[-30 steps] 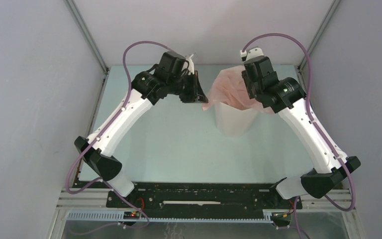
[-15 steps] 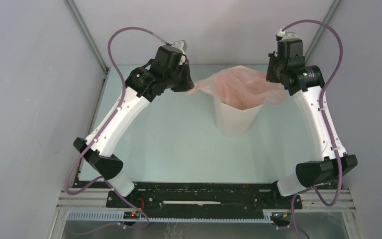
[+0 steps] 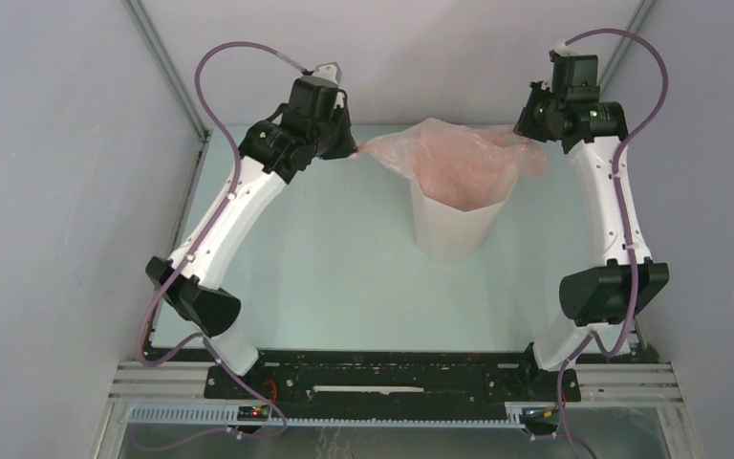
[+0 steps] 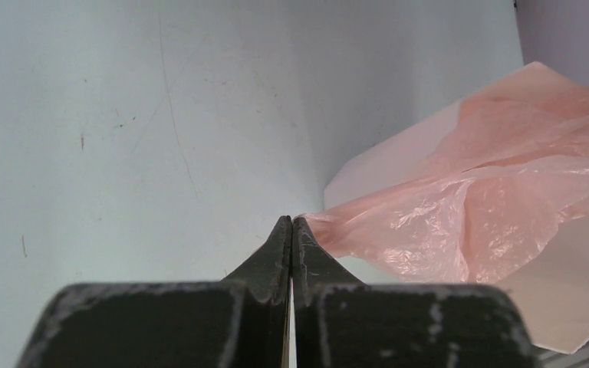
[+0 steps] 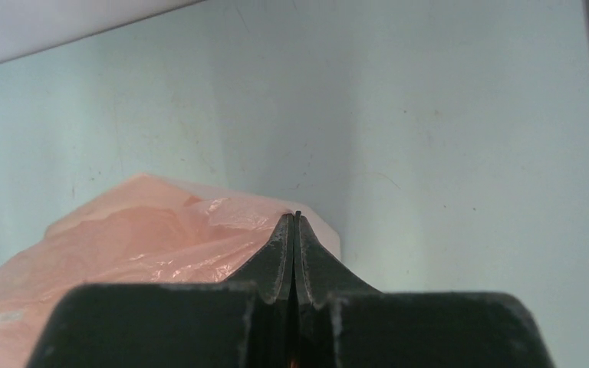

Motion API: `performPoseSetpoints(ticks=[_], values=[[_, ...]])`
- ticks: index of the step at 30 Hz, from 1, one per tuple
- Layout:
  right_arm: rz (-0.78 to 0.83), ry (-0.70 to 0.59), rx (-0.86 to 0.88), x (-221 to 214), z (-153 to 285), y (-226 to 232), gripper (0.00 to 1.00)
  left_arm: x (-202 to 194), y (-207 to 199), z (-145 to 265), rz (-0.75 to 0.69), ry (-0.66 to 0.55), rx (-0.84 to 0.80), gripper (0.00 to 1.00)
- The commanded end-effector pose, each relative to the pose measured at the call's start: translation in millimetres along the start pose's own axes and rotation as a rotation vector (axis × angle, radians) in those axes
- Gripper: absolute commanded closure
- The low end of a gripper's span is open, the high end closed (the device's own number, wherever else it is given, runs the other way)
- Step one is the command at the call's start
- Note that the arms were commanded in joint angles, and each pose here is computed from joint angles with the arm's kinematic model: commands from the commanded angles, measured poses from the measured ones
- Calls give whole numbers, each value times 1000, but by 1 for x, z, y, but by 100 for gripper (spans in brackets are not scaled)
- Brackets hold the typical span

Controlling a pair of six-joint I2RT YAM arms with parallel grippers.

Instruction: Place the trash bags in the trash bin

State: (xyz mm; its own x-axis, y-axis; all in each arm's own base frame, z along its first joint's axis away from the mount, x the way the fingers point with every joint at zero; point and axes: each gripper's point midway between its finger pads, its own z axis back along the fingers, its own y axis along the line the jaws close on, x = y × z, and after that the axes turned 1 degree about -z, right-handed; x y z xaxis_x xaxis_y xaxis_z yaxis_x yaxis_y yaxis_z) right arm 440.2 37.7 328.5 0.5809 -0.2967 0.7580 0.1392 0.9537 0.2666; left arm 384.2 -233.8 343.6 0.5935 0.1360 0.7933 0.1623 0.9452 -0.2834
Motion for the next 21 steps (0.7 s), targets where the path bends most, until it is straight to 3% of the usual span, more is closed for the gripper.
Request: performPoseSetpoints(ticks=[1, 6, 11, 17, 21], values=[[-46, -57, 35, 23, 6, 6, 99, 30, -12, -2, 19, -86, -62, 100], [-76, -31, -18, 19, -9, -12, 99, 31, -12, -22, 53, -69, -72, 100], [-113, 33, -70, 8, -29, -39, 99, 9, -13, -59, 81, 32, -92, 100], [-131, 166, -60, -34, -45, -46, 93, -32, -15, -87, 84, 176, -114, 100], [-161, 229, -17, -64, -44, -42, 90, -58, -19, -83, 104, 257, -151, 100]])
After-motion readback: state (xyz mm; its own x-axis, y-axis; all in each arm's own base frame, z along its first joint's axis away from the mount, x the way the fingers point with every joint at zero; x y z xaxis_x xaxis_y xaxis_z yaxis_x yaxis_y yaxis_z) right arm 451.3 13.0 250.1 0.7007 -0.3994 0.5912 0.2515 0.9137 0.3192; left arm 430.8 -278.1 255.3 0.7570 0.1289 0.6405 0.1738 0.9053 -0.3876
